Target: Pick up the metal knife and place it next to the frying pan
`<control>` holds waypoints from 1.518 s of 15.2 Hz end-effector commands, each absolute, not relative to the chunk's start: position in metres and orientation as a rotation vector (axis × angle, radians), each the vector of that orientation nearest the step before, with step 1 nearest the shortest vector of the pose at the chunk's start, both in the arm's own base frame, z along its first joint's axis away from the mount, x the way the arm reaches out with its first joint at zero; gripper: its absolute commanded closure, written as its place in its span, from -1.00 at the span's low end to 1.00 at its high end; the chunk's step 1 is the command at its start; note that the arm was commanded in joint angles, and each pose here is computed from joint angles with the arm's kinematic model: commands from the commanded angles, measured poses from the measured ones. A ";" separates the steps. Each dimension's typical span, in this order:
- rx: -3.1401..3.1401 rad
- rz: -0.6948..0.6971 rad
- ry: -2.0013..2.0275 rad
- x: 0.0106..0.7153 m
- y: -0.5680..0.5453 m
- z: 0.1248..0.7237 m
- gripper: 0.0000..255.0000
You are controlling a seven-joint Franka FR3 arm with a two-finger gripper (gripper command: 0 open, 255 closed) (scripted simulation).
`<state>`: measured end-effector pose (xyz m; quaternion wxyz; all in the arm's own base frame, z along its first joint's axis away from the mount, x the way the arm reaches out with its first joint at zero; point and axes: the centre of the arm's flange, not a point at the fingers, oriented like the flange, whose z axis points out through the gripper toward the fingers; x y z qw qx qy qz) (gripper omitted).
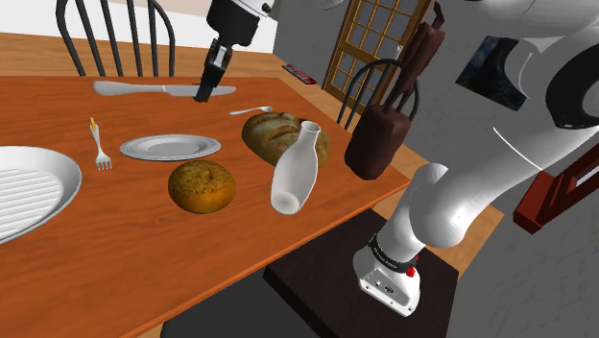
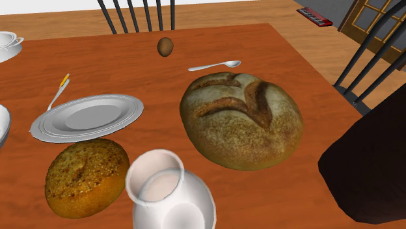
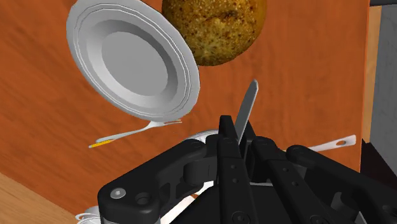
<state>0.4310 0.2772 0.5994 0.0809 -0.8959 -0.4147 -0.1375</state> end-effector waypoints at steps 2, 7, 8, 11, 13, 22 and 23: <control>-2.679 -0.412 -1.238 0.412 0.315 0.599 1.00; -2.679 -0.412 -1.238 0.381 0.374 0.598 1.00; -2.679 -0.412 -1.238 0.375 0.385 0.598 1.00; -2.679 -0.412 -1.238 0.356 0.420 0.598 1.00; -2.679 -0.412 -1.238 0.344 0.444 0.598 1.00; -2.679 -0.412 -1.238 0.301 0.525 0.588 1.00; -2.679 -0.412 -1.238 0.301 0.525 0.582 1.00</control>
